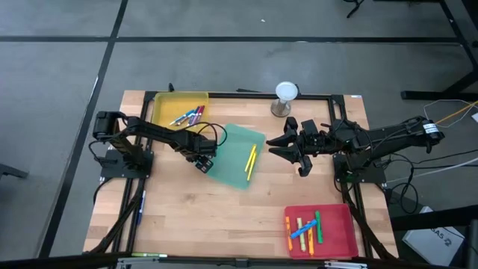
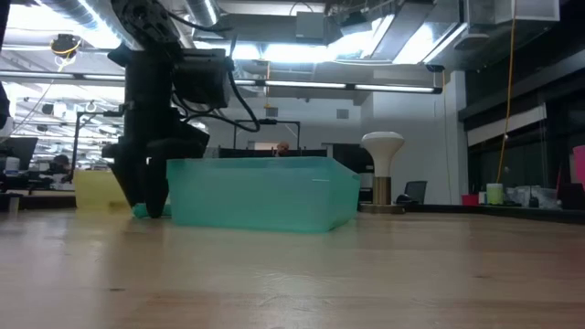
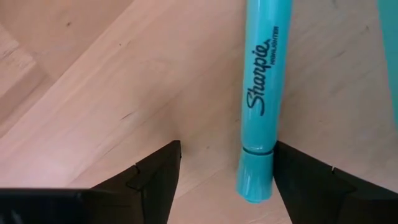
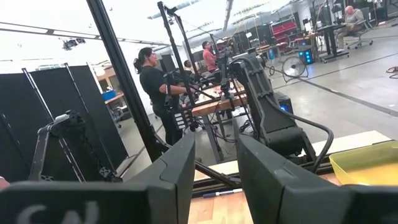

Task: Pick & Place Markers
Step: Put the light blue highlighter pen into the pink bin

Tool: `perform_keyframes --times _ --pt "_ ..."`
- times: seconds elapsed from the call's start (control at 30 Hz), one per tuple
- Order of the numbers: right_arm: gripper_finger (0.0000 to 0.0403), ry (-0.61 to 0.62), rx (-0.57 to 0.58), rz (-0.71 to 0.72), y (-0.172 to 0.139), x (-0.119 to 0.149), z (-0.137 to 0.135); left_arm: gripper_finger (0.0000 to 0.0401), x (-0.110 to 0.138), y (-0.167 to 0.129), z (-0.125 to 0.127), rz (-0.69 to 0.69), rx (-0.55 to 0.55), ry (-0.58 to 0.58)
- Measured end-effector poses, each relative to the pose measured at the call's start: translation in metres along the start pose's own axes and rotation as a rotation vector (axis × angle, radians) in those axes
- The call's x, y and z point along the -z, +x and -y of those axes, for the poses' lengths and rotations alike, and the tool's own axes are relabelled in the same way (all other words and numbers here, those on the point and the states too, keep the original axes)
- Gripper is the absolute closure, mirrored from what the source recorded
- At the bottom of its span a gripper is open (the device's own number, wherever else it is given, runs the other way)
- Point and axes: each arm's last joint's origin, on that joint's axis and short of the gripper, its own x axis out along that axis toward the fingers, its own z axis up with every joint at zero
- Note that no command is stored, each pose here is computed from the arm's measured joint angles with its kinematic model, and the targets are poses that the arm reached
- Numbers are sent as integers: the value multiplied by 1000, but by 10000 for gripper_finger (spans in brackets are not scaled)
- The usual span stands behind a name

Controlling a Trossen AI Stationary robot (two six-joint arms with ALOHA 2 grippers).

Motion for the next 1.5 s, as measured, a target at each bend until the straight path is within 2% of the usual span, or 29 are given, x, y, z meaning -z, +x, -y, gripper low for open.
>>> perform_keyframes --times 0.17,0.43,0.93,1.13,1.33,1.5 --pt "286 0 0 -1 0 0 0 202 -1 0 0 -18 20 9" --pt "286 -4 0 -1 0 0 0 348 0 1 -2 -62 29 43" --pt "286 -4 -2 -3 0 0 0 351 8 -5 -8 -149 26 39" --pt "286 -4 -1 -6 0 1 0 351 5 -31 -11 -101 11 43" --pt "286 -3 0 -10 0 1 0 351 1 -66 -14 1 65 28" --pt "286 -4 1 -11 0 1 0 351 -1 -104 -18 155 154 0"
